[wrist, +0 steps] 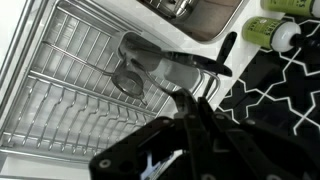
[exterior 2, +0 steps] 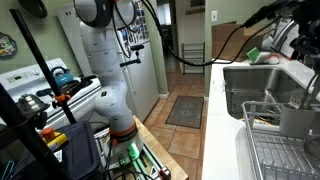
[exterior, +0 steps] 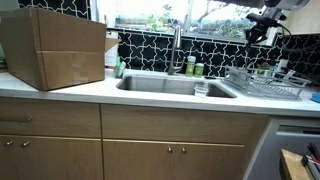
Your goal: Move the spoon to the top part of the utensil drying rack
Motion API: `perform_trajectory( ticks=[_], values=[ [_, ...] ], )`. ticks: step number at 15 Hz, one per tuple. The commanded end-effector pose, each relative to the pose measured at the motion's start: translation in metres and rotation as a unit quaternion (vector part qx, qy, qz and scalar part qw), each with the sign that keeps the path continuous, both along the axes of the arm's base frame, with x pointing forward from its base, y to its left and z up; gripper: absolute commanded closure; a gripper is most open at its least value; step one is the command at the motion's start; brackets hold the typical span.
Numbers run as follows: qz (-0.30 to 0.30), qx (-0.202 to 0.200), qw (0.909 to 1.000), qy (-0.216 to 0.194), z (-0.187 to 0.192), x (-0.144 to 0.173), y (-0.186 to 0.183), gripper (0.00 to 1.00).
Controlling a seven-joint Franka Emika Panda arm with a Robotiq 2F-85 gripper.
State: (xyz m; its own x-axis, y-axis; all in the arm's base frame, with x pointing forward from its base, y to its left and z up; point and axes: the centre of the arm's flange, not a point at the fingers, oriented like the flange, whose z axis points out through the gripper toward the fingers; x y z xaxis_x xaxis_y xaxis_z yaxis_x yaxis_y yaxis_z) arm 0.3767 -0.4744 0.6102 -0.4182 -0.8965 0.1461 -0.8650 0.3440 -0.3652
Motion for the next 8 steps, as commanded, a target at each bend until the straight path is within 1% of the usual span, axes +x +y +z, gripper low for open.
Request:
perform_trajectory(
  ticks=[1, 5, 7, 8],
  values=[
    [-0.019, -0.006, 0.9998, -0.005, 0.016, -0.013, -0.005, 0.98],
    [-0.037, -0.028, 0.9988, -0.016, 0.033, -0.025, -0.014, 0.98],
    [-0.049, -0.045, 0.9974, -0.029, 0.041, -0.030, -0.025, 0.98],
    [-0.054, -0.044, 0.9969, -0.037, 0.042, -0.030, -0.033, 0.98]
  ],
)
